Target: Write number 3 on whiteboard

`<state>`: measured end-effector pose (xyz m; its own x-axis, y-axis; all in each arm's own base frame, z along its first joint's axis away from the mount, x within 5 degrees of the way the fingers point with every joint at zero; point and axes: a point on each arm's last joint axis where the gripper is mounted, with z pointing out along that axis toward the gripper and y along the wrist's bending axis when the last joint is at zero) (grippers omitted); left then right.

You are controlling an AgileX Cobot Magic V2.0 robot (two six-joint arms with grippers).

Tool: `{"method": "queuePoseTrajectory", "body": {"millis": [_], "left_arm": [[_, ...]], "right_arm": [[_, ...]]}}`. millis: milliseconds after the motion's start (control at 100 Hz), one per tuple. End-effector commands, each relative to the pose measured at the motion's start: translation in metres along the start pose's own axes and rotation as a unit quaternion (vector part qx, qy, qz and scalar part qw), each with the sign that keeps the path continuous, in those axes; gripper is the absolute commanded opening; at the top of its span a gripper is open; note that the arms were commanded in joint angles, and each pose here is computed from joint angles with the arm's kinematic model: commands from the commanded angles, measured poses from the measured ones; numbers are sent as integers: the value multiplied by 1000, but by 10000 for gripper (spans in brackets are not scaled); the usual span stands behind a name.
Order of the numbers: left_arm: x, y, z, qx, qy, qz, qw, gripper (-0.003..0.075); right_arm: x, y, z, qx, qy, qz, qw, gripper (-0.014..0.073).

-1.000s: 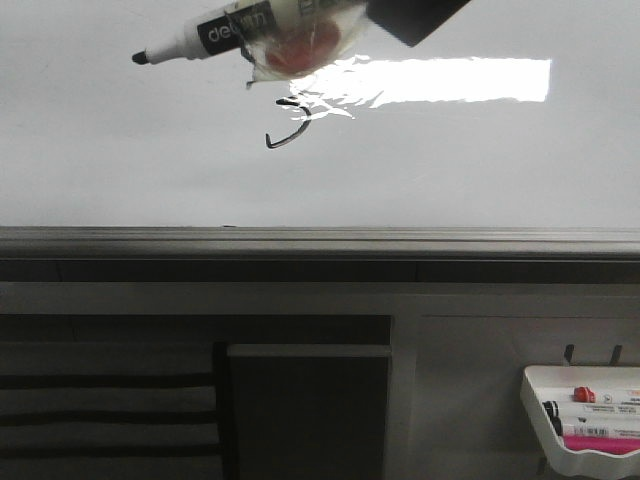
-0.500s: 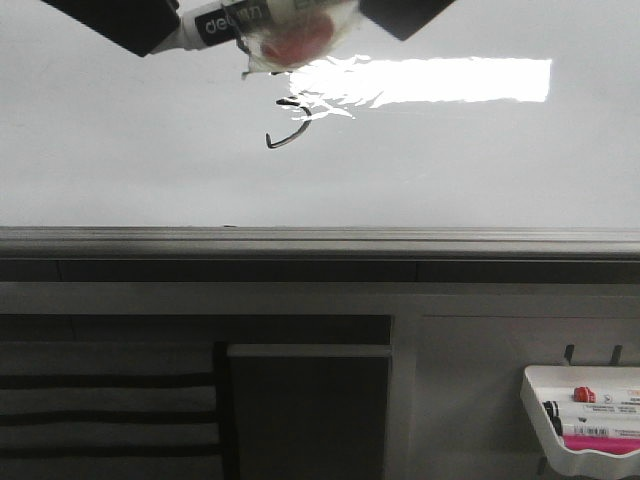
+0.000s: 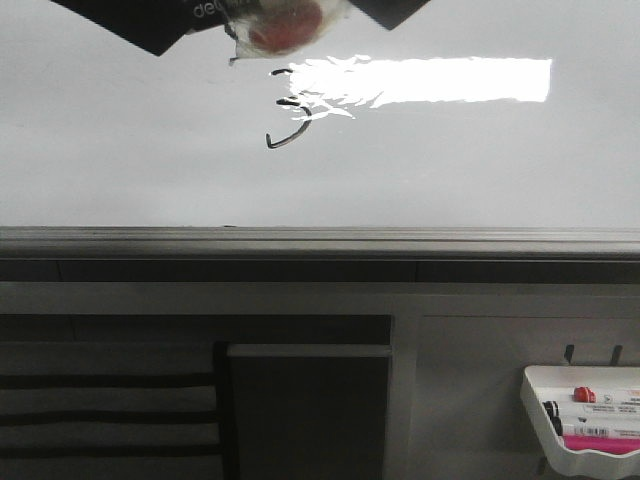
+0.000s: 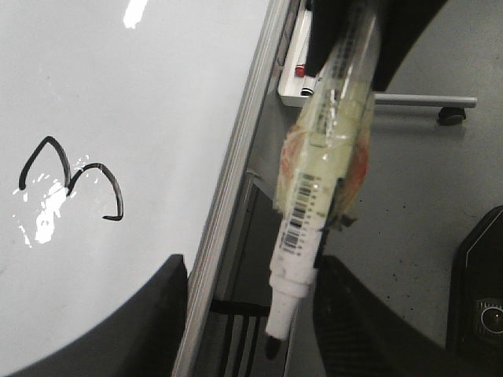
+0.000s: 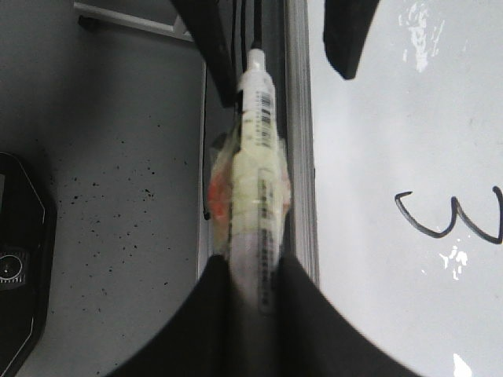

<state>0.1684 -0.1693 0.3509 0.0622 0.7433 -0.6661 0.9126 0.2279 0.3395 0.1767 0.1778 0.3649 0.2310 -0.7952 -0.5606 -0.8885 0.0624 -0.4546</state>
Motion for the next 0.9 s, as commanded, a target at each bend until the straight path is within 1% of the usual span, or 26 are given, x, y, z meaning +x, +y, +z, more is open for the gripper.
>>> {"method": "queuePoseTrajectory", "body": {"millis": [0, 60, 140, 210, 350, 490, 720, 790, 860, 890], "left_arm": [[-13, 6, -7, -28, -39, 10, 999, 326], [-13, 7, -4, -24, -35, 12, 999, 298], [-14, 4, 0, -16, -34, 18, 999, 234], [-17, 1, 1, -13, -38, 36, 999, 181], [-18, -2, 0, -11, -40, 46, 998, 99], [-19, -1, 1, -13, -40, 46, 998, 52], [-19, -1, 1, -13, -40, 46, 998, 15], [-19, -1, 1, -13, -40, 46, 998, 6], [-19, -1, 1, -13, -40, 44, 998, -4], [-19, -1, 1, -13, -40, 43, 998, -10]], "right_arm": [[-10, -7, -12, 39, -36, -4, 999, -79], [-10, -7, -12, 39, -36, -4, 999, -79], [-10, -7, -12, 39, -36, -4, 999, -79], [-10, -7, -12, 39, -36, -4, 999, -79], [-11, -7, -12, 41, -38, -4, 998, -79], [-10, -6, -12, 33, -34, -4, 999, -79], [-10, -6, -12, 32, -33, -1, 999, -76], [-10, -6, -12, 32, -33, -1, 999, -25], [-9, -7, -12, 33, -31, 3, 999, 80], [-7, -8, -12, 37, -28, 10, 999, 140]]}}
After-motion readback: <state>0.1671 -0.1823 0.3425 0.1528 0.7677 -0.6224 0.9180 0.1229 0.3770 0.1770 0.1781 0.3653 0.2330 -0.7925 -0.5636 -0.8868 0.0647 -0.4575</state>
